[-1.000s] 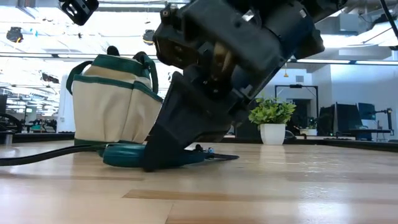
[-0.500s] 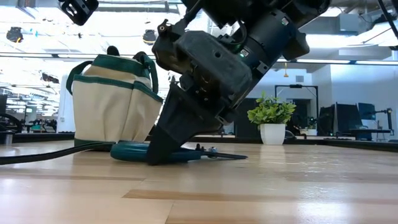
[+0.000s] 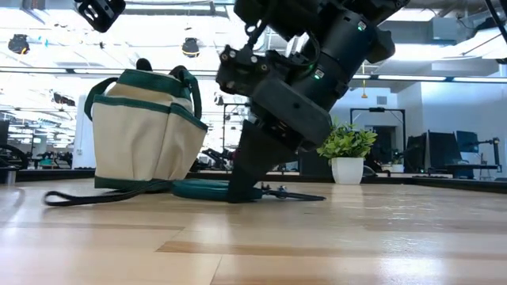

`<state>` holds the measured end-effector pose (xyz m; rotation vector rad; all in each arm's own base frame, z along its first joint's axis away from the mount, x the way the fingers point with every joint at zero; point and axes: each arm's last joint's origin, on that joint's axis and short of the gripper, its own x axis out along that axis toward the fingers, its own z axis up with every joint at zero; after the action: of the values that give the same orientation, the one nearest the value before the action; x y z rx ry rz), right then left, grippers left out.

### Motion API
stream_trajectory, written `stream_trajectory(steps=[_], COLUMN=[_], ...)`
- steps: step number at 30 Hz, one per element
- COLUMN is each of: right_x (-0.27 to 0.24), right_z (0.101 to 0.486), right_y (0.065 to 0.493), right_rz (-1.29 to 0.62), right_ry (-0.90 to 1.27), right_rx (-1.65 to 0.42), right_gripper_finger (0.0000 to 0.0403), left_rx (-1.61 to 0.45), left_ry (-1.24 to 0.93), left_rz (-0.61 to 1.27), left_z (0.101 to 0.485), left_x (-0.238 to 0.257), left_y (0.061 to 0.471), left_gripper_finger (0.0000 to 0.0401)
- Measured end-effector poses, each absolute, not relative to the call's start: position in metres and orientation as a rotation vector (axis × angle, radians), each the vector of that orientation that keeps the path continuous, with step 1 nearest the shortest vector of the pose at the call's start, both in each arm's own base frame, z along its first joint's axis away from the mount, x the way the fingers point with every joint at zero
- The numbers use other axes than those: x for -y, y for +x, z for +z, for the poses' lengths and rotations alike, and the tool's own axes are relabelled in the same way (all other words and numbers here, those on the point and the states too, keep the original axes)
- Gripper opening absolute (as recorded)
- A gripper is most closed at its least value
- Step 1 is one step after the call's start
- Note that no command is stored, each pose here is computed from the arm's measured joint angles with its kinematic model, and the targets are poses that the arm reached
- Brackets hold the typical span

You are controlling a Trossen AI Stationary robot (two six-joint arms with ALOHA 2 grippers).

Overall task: Pick & Place Garden tools in Gardening bag
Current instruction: Put the green shear scissors into the green gardening bag

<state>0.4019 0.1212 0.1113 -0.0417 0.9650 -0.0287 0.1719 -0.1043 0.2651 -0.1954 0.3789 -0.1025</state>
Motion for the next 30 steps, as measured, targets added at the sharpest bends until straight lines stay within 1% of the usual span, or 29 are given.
stream_trajectory(steps=[9,12,18,20,23,26,30], right_x=[-0.115,-0.122,-0.139,-0.141,-0.134,-0.123,-0.111], right_z=[0.113,0.121,0.151,0.154,0.150,0.151,0.148], right_y=[0.401,0.399,0.412,0.419,0.422,0.426,0.426], right_rz=[-0.008,0.020,0.096,0.136,0.121,0.080,0.053], right_ry=[-0.029,-0.028,-0.062,-0.096,-0.105,-0.052,-0.036], right_rx=[-0.978,-0.979,-0.911,-0.882,-0.893,-0.898,-0.924], right_gripper_finger=[0.0000,0.0000,0.0000,0.0000,0.0001,0.0017,0.0069], left_rx=[-0.379,-0.379,-0.379,-0.379,-0.379,-0.382,-0.383], left_ry=[-0.195,-0.195,-0.193,-0.194,-0.194,-0.195,-0.196], left_rz=[-0.102,-0.102,-0.103,-0.103,-0.104,-0.111,-0.117], left_z=[0.265,0.265,0.265,0.265,0.265,0.265,0.265], left_x=[0.104,0.104,0.104,0.104,0.104,0.104,0.105], left_y=[0.172,0.172,0.172,0.172,0.172,0.172,0.172], left_gripper_finger=[0.0001,0.0001,0.0001,0.0001,0.0001,0.0001,0.0001])
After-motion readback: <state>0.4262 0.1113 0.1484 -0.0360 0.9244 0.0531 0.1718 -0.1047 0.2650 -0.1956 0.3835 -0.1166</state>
